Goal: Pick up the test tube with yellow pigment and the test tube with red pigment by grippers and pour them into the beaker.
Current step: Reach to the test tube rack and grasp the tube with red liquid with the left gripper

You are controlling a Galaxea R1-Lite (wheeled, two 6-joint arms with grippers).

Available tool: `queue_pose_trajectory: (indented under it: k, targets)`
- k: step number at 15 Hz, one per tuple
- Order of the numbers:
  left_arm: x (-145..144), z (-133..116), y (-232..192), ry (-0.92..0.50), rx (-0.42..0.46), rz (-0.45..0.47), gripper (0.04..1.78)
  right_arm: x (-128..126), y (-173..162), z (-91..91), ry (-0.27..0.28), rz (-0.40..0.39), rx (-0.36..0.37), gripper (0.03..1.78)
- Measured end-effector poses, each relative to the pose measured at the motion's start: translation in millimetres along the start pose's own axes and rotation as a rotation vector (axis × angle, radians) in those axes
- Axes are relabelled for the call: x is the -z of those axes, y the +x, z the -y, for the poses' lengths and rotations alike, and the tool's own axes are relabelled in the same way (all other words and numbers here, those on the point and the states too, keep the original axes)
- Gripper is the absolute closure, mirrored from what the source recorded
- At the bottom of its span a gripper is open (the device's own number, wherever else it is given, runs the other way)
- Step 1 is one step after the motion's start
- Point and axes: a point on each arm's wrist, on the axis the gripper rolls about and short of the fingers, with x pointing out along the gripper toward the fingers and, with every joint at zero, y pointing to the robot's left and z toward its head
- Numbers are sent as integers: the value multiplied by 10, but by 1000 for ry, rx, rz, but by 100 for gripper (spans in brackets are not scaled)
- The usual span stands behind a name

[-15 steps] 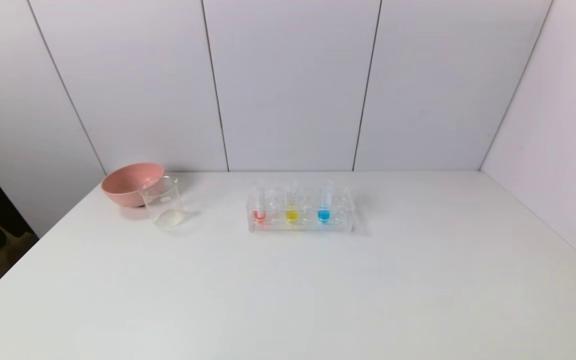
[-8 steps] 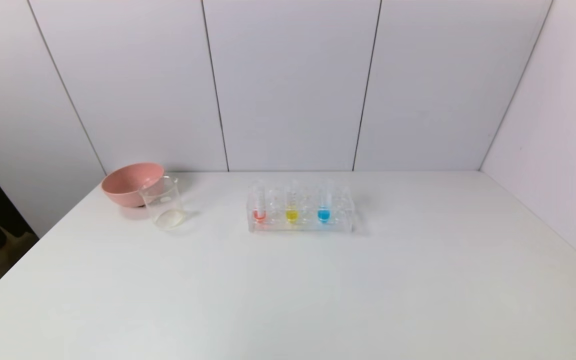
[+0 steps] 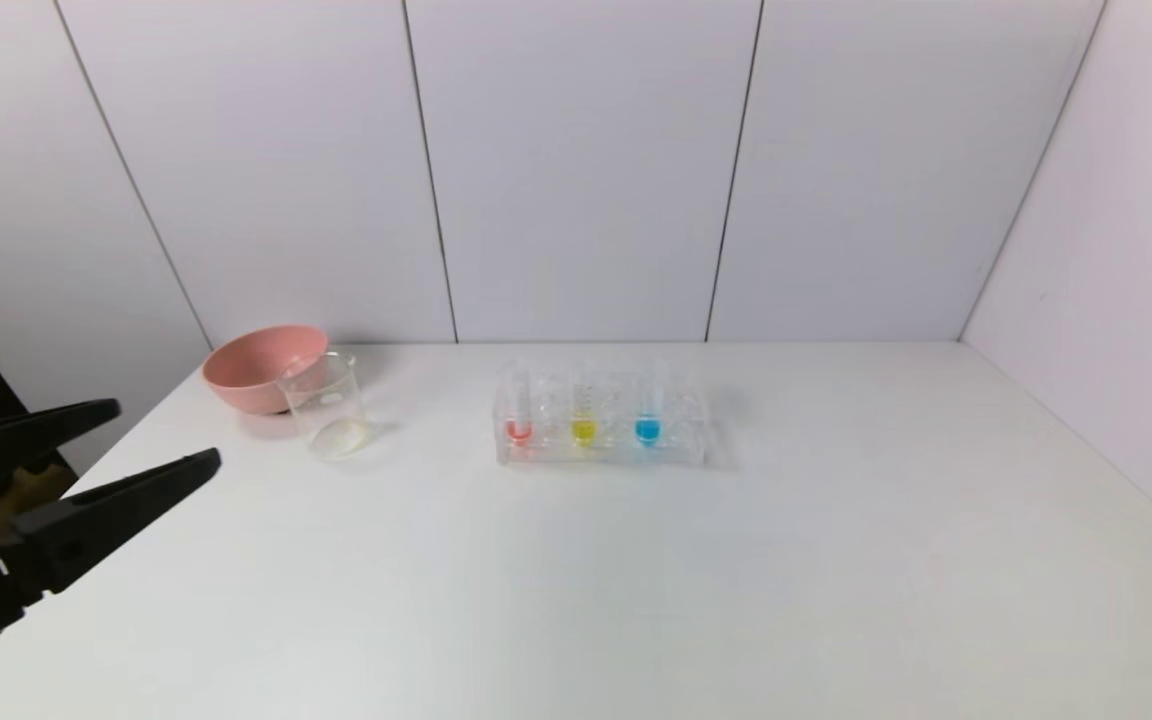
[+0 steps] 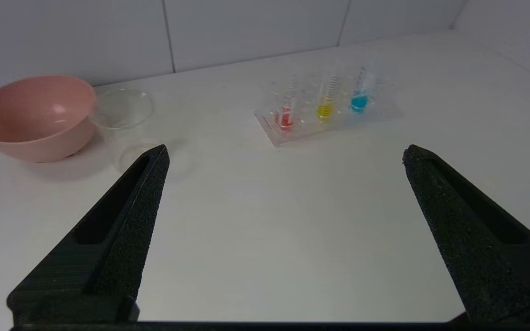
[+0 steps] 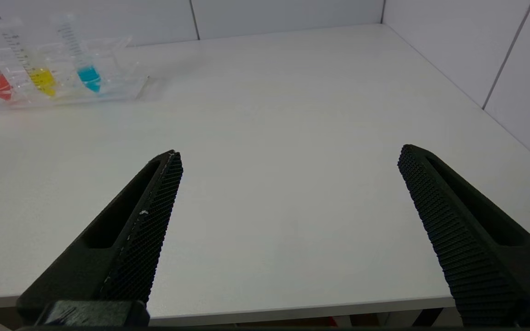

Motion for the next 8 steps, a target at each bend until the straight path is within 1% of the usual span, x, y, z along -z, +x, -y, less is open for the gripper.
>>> queue_pose_trajectory:
  k: [1, 2, 3, 5, 8]
  targets:
    - [0, -36, 153, 11, 76, -41, 5, 0, 0, 0, 0, 0, 0, 10]
    - [-7, -54, 303, 16, 131, -74, 5, 0, 0, 0, 0, 0, 0, 10]
    - [-28, -61, 464, 19, 156, -101, 5, 0, 0, 0, 0, 0, 0, 10]
    - [-74, 3, 824, 20, 167, -150, 5, 0, 0, 0, 0, 0, 0, 10]
    - [-40, 284, 1321, -20, 105, -219, 5, 0, 0, 0, 0, 0, 0, 10]
